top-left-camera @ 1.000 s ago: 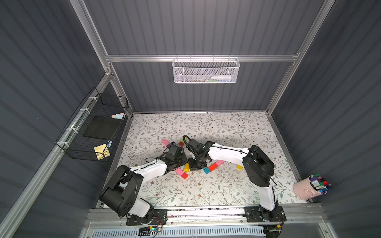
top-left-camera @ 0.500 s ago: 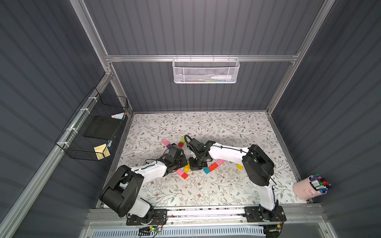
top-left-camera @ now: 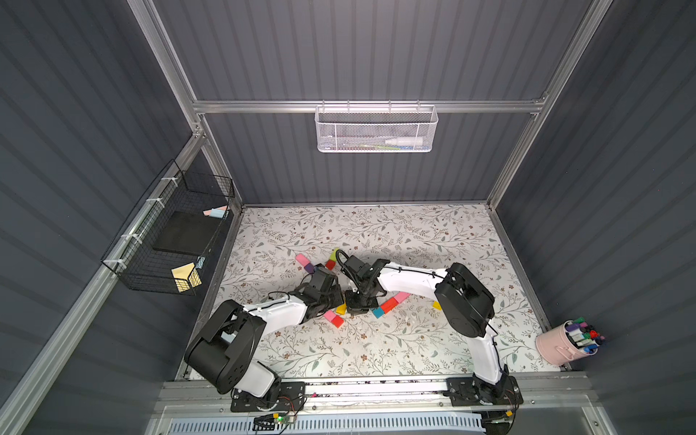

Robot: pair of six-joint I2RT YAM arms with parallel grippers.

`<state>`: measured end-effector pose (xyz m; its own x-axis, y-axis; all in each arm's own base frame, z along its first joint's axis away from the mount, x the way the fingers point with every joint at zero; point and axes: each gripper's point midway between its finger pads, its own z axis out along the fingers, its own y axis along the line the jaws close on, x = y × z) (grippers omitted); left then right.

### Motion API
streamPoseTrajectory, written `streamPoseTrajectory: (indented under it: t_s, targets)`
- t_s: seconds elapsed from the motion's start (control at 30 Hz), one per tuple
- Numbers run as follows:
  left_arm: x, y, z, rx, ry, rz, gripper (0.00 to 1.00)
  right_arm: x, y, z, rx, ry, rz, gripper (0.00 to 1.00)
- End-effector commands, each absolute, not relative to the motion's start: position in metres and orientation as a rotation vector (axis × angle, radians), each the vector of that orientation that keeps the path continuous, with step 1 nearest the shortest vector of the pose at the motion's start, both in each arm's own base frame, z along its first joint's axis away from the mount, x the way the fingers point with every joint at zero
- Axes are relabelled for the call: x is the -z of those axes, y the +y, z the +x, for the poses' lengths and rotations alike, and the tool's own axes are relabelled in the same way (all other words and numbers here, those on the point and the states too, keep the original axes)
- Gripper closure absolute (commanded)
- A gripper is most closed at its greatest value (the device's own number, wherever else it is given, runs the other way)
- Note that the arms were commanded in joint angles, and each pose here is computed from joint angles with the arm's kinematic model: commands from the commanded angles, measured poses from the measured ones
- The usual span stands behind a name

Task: Assemble the letter v with building blocks
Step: Assemble the building block at the center of the board.

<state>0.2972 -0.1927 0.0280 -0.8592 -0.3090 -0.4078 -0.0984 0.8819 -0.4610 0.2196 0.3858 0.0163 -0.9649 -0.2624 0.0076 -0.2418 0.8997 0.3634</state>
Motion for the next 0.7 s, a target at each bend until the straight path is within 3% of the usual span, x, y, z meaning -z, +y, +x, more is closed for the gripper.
streamPoseTrajectory:
  t_s: [0.0, 0.67]
  targets:
    - [-0.022, -0.191, 0.294, 0.571, 2.581, -0.289, 1.0, -0.016, 0.381, 0.221, 0.537, -3.004, 0.358, 1.0]
    - [-0.027, -0.196, 0.281, 0.57, 2.6, -0.295, 1.0, -0.015, 0.385, 0.221, 0.569, -2.994, 0.364, 1.0]
